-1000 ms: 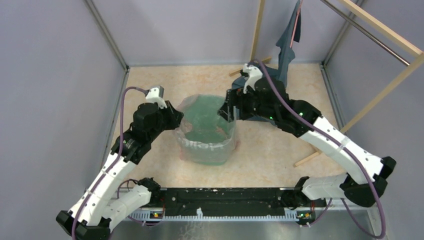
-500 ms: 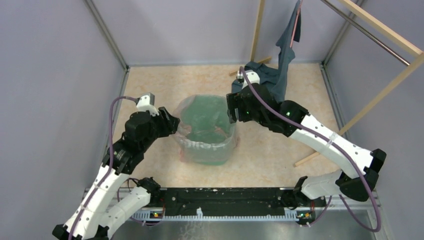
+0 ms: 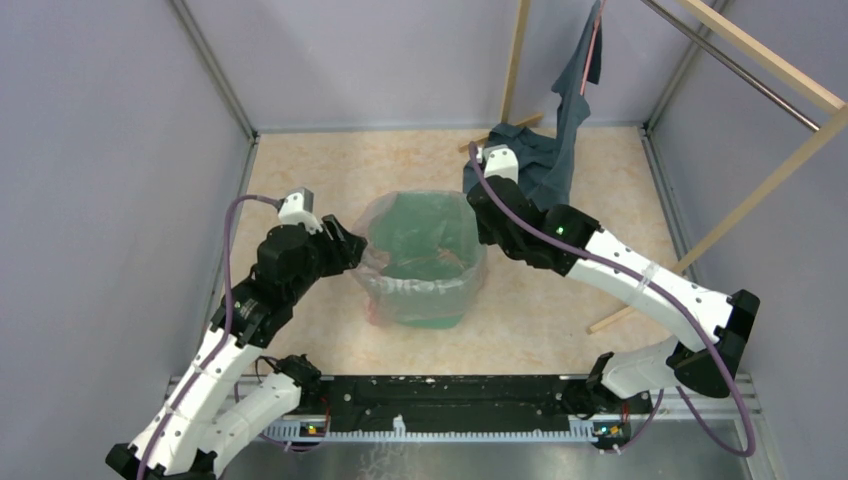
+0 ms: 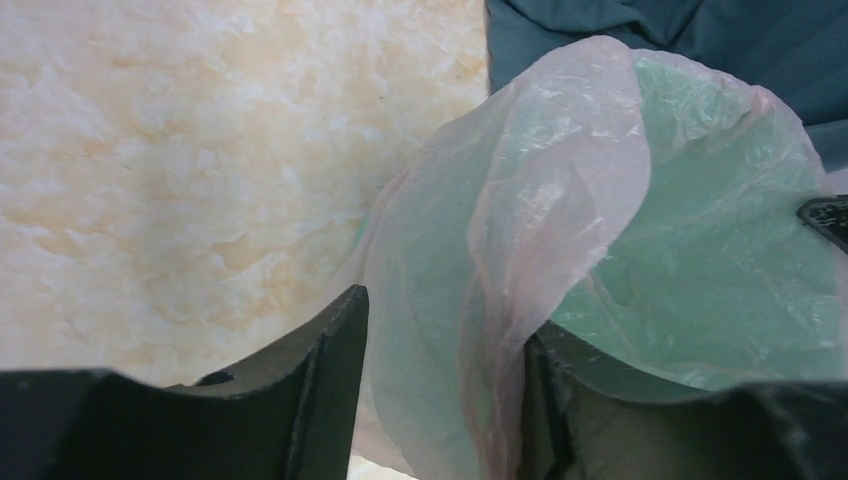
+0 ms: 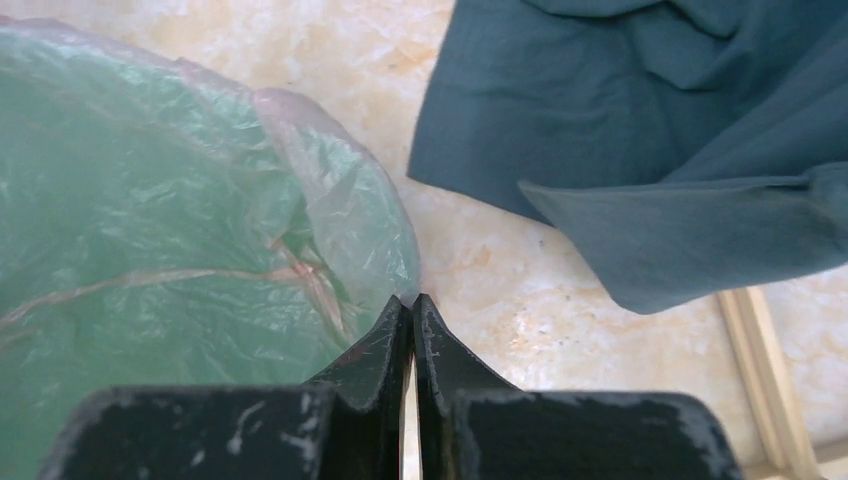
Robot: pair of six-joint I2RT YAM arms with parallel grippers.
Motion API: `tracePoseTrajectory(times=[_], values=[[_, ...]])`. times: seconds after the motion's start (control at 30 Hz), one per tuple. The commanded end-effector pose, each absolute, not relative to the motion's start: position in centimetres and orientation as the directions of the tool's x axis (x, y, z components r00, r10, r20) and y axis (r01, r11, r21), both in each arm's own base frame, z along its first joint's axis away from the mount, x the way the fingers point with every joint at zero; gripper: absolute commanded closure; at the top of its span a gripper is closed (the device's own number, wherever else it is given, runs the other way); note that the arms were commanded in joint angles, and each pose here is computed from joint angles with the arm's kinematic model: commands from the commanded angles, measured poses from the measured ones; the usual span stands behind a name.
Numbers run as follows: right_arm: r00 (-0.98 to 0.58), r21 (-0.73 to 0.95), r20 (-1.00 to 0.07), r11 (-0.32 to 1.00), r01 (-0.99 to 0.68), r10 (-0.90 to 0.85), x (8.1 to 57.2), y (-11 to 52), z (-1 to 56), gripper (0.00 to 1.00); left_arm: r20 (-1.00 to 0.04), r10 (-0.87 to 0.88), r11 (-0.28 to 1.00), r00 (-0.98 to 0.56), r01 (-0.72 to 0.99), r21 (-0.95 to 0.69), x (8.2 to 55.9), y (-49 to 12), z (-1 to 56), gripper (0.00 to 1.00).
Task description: Put the trash bags into the trash bin
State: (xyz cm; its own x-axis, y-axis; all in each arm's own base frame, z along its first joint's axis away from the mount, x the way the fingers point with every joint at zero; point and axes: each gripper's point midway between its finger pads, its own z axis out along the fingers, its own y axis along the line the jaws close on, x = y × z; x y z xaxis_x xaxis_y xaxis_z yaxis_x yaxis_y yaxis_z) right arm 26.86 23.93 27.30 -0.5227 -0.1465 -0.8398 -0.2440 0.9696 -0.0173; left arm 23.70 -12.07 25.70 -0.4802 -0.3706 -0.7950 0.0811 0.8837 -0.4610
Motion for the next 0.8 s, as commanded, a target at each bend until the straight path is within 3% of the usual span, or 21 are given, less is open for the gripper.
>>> tracePoseTrajectory(times=[0.0,0.17,0.4,0.5,0.67,0.77], values=[[-0.465,-0.177,-0.861,0.979,-0.106,-0.206,27.3,18.7,29.5,1.0,-0.767,-0.428,0.851,-0.479,0.071,-0.52,23.4,-12.3,25.7,0.41],[-0.46,-0.151,-0.862,0.975,-0.165,-0.212,26.8,19.3,29.3,0.96,-0.781,-0.427,0.853,-0.456,0.084,-0.515,22.8,-11.8,28.6,0.37],[-0.469,-0.083,-0.863,0.968,-0.237,-0.188,26.0,20.4,30.8,0.5,-0.79,-0.465,0.77,-0.4,0.258,-0.584,21.2,-13.5,35.6,0.14],[-0.451,-0.077,-0.873,0.966,-0.247,-0.185,25.9,20.2,33.3,0.38,-0.813,-0.432,0.799,-0.391,0.252,-0.546,21.3,-13.0,36.2,0.07],[-0.439,-0.021,-0.876,0.926,-0.378,-0.199,25.2,23.4,35.8,0.32,-0.84,-0.41,0.826,-0.355,0.244,-0.507,20.9,-11.9,37.0,0.02],[-0.499,0.113,-0.837,0.821,-0.56,-0.225,23.6,29.1,34.0,0.38,-0.846,-0.414,0.822,-0.338,0.262,-0.506,20.6,-11.8,37.3,0.01]])
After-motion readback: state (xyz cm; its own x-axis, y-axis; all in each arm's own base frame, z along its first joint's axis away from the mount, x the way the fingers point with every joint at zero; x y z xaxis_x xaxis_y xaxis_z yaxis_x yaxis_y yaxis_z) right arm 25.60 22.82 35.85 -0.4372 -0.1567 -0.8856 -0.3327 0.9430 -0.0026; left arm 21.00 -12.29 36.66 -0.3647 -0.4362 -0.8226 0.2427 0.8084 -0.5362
